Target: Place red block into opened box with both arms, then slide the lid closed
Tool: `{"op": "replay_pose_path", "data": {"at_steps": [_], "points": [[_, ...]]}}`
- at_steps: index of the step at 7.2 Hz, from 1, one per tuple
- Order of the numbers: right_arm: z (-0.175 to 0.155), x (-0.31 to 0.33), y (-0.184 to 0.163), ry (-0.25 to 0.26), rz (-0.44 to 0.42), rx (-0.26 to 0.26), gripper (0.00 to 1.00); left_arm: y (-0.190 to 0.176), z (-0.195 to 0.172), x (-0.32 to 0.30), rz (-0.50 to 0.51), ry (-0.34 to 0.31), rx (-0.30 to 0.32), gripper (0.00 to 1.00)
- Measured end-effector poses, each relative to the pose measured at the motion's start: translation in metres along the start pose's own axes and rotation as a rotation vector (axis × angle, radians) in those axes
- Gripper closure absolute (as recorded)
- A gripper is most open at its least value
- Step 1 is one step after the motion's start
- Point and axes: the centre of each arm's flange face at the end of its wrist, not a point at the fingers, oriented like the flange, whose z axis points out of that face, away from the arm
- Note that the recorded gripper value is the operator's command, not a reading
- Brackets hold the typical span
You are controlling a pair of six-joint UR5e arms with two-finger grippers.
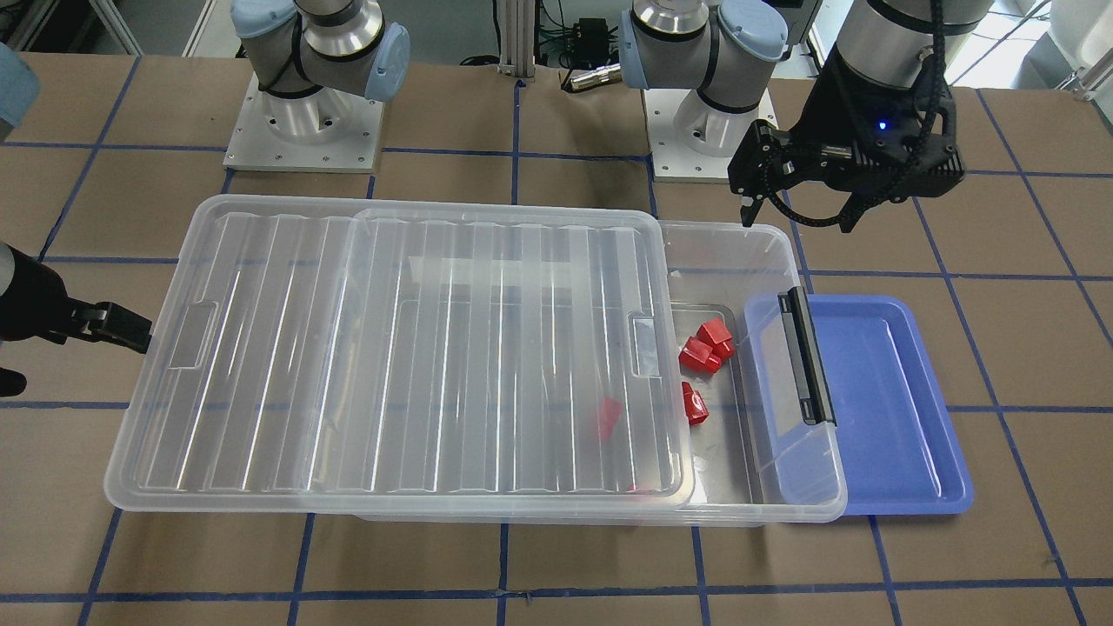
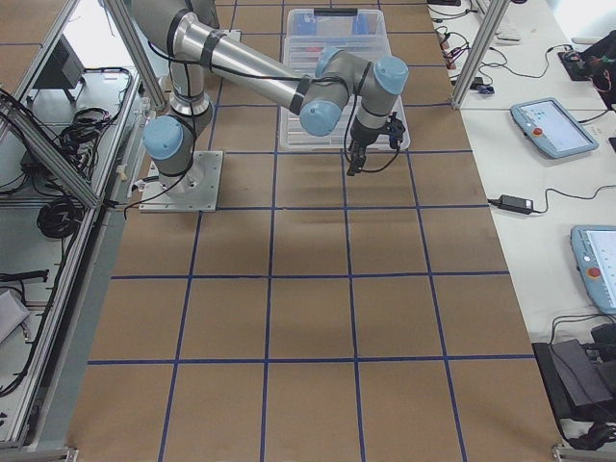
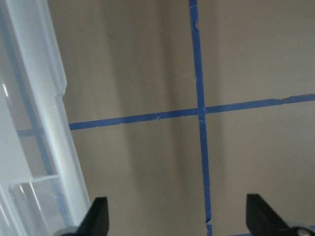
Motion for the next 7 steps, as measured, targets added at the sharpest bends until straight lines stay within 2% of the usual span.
{"op": "replay_pose_path", "data": {"at_steps": [7], "points": [[0.000, -0.116, 0.013, 0.026, 0.054, 0.017, 0.00, 0.002, -0.003, 0.000, 0.000, 0.000, 0.005, 0.00]]}}
